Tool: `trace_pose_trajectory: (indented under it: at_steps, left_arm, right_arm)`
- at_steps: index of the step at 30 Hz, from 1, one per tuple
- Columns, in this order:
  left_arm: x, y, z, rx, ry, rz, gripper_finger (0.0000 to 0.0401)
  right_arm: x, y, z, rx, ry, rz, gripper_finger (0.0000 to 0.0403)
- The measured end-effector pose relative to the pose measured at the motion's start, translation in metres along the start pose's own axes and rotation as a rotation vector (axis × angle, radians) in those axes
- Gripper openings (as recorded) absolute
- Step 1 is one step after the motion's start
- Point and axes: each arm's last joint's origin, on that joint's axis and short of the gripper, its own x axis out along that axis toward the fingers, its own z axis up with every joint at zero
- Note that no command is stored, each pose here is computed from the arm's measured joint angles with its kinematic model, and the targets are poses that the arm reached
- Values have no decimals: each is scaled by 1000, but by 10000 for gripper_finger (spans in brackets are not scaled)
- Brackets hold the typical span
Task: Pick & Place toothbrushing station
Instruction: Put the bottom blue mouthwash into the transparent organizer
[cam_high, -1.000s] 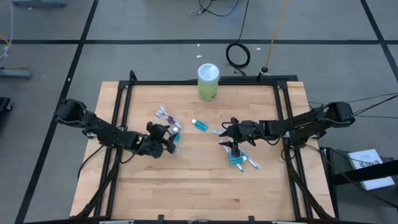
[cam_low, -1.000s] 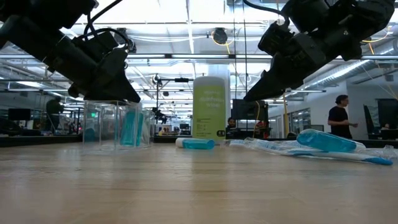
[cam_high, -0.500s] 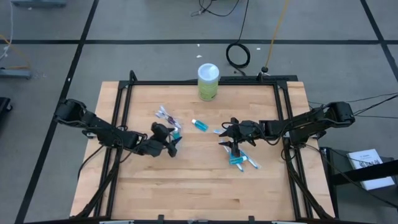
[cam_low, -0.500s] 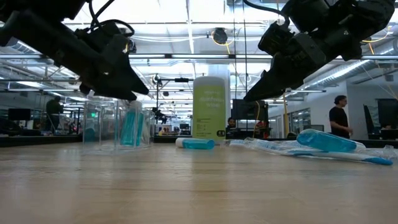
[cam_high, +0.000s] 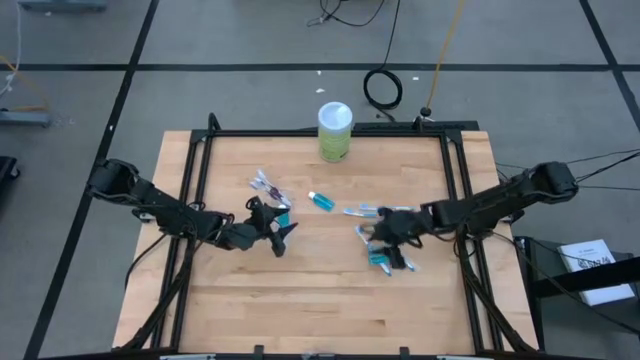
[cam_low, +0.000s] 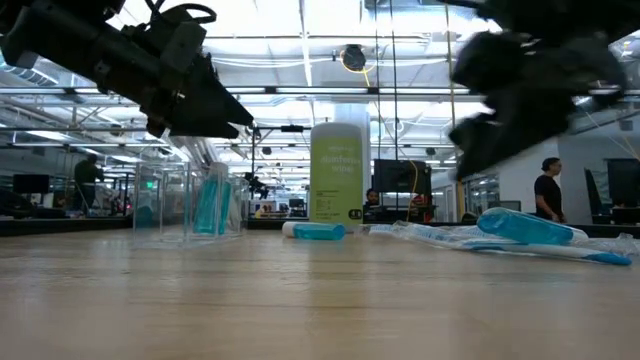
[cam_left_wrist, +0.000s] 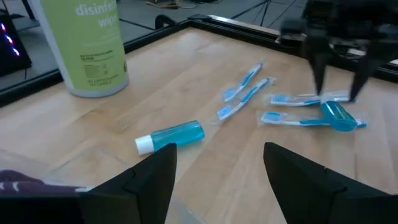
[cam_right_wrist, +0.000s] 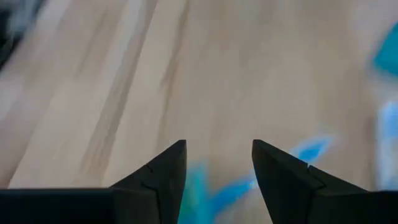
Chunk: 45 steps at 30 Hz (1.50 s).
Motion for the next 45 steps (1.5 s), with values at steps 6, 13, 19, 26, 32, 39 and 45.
trace_pose_trajectory:
  at_steps: [6,13,19,26,32,39,45]
  left_arm:
    - [2,2,3,-3,-17,8,244]
    - [5,4,6,-32,-37,18,243]
    - [6,6,7,-67,-38,25,243]
    - [6,6,7,-69,-37,22,243]
    - [6,6,7,-69,-37,22,244]
    - [5,1,19,-102,-128,-39,244]
    - [4,-2,37,-26,-264,-147,244]
  right_arm:
    - [0,33,-14,-31,92,54,198]
    - [23,38,-26,-106,136,-74,221]
    - [39,34,-35,-119,180,-104,221]
    - [33,32,-28,-113,123,-160,148]
    - [20,31,-16,-99,41,-153,102]
    - [4,29,21,-161,-295,-127,102]
    - [-19,24,59,-248,-709,-85,101]
